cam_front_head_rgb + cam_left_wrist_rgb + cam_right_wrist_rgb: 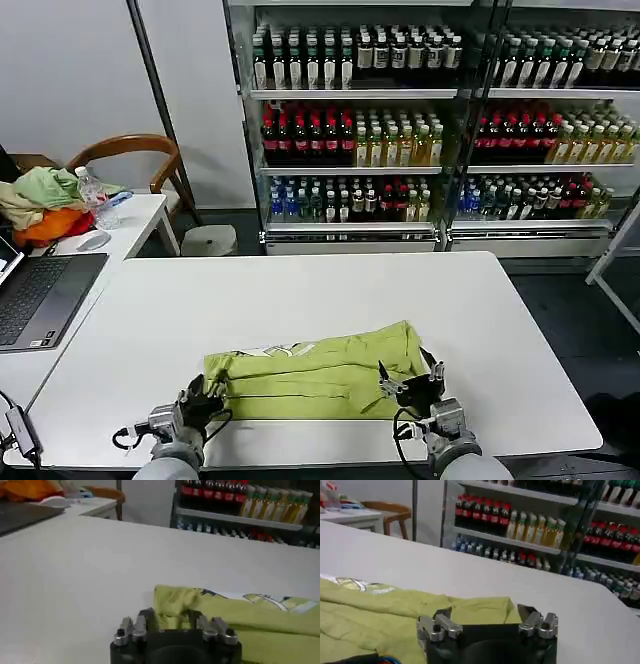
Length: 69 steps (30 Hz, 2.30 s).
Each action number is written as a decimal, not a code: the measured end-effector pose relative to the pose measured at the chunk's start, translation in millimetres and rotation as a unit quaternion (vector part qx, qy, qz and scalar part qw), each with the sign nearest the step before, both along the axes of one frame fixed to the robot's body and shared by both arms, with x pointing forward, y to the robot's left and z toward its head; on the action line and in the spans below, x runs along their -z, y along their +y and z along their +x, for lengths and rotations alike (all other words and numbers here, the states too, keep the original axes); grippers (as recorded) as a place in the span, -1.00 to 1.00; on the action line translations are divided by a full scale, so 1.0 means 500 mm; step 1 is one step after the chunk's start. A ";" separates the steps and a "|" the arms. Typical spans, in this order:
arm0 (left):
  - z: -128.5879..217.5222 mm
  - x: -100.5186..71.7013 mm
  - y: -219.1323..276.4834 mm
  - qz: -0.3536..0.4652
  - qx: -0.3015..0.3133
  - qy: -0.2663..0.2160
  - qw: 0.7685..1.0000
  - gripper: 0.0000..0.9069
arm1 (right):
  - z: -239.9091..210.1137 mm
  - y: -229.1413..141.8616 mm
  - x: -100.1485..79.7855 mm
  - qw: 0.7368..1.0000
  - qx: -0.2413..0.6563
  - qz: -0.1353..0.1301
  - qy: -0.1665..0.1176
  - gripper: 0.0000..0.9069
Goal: Fold and organize the clothes.
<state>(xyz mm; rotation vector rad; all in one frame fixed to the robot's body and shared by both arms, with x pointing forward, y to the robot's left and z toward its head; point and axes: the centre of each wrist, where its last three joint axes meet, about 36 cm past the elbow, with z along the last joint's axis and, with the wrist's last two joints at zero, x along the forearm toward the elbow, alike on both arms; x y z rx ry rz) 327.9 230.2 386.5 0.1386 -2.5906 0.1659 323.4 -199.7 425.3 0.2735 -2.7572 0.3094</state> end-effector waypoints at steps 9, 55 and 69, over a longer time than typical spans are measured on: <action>0.011 0.009 -0.005 -0.010 0.003 -0.002 1.000 -0.93 | 0.005 -0.008 0.000 1.000 0.005 -0.006 -0.006 1.00; -0.011 -0.140 0.104 0.110 0.079 -0.097 0.986 -0.91 | 0.041 -0.041 -0.033 0.998 0.020 -0.019 -0.052 1.00; 0.013 -0.074 -0.047 0.033 0.175 -0.115 0.977 -0.91 | 0.036 -0.058 -0.035 0.998 0.032 -0.027 -0.050 1.00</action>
